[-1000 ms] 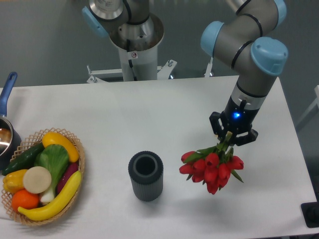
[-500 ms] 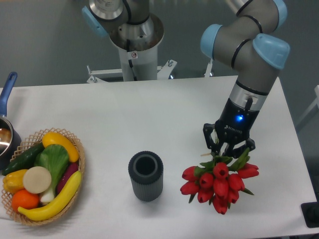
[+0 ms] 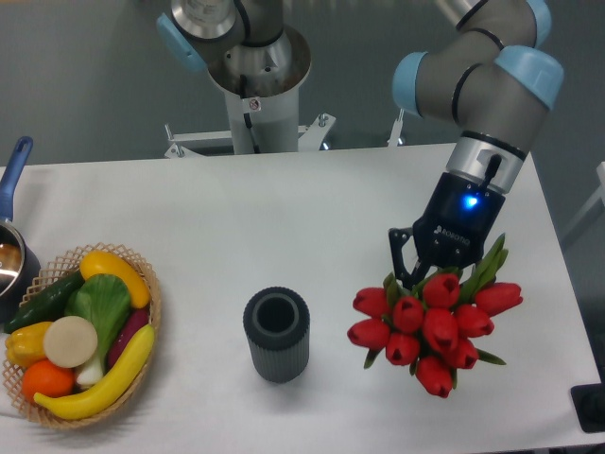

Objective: Insert the flowers into the vase
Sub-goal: 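Carry the tulips over the grey vase and lower stems in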

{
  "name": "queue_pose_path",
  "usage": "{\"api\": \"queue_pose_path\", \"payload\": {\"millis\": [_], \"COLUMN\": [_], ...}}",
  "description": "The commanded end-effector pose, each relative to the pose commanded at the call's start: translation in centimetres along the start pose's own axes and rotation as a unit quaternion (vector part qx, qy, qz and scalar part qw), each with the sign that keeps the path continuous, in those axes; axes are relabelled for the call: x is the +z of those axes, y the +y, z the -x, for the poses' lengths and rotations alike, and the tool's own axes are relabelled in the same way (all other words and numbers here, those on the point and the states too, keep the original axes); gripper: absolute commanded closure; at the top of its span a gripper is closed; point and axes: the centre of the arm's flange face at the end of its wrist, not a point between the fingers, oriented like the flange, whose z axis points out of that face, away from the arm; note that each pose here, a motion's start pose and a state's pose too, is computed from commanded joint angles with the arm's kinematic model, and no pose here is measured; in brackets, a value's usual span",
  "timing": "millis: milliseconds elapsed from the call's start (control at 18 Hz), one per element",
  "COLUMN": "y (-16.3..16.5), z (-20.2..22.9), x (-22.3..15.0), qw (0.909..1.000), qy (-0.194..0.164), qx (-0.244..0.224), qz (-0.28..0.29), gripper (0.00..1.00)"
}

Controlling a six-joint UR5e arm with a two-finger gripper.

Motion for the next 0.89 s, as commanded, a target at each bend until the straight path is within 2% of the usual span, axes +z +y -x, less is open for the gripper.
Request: {"api": "queue_pose_path", "payload": {"millis": [389, 889], "y": [-2.1, -3.7], "z": [-2.8, -4.5], "x": [2.5, 2.9], "qw": [0.9991, 0.9962], "qy": [0.018, 0.053], "qx": [0.038, 0.054], "qz": [-0.008, -0.043], "gripper": [1.0, 1.0]}}
